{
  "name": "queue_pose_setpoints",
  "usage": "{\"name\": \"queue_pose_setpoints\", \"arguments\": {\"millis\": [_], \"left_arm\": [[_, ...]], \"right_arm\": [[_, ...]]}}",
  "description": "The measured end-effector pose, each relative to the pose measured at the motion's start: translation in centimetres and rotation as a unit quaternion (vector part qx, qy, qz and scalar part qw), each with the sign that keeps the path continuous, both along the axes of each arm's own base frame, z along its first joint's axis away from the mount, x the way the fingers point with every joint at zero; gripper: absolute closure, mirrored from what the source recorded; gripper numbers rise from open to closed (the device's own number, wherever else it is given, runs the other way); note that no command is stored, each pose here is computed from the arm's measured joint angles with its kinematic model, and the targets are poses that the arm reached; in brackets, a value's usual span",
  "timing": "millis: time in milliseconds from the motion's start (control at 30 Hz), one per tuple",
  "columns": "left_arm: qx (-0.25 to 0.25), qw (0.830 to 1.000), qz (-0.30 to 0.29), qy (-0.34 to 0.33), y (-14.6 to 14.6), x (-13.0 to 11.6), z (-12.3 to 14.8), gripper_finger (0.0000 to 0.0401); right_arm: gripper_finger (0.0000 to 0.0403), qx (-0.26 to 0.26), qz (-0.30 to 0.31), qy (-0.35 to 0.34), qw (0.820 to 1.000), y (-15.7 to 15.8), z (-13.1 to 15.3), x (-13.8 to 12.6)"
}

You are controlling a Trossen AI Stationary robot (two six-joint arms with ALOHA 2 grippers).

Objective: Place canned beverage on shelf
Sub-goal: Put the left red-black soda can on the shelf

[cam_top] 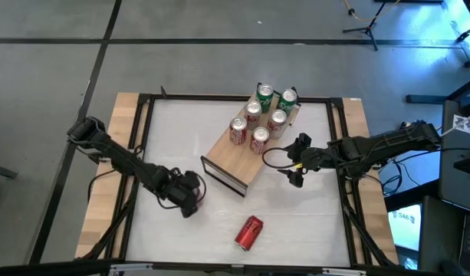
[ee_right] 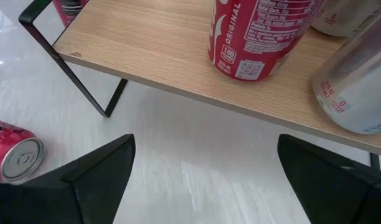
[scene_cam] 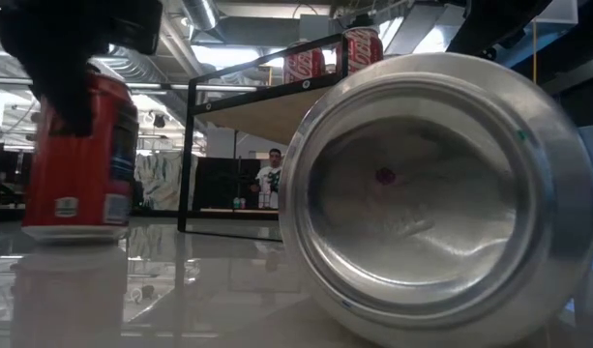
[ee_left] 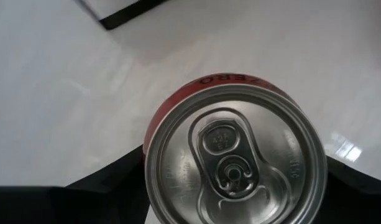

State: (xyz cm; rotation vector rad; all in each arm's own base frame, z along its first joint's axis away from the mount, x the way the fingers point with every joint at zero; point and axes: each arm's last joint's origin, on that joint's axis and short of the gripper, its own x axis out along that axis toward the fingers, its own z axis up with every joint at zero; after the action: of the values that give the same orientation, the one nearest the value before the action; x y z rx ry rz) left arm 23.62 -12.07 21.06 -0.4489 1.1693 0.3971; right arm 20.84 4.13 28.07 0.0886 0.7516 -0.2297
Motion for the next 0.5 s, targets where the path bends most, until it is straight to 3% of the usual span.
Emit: {"name": "queue_pose_setpoints", "arguments": {"millis": [267, 500], "left_arm": [[-0.028, 0.987, 0.155, 0.015, 1.2, -0.1, 0.0, 0.0116], [0.034, 0.966, 0.249, 0.059, 2.7, -1.5, -0.3, 0.0116]], "right_arm": [[0.0015, 0.000, 0.000, 0.000, 1.000, 0.0, 0.0, 0.0], [0.0015, 0.019, 0.019, 0.005, 1.000, 0.2, 0.0, 0.0]]}}
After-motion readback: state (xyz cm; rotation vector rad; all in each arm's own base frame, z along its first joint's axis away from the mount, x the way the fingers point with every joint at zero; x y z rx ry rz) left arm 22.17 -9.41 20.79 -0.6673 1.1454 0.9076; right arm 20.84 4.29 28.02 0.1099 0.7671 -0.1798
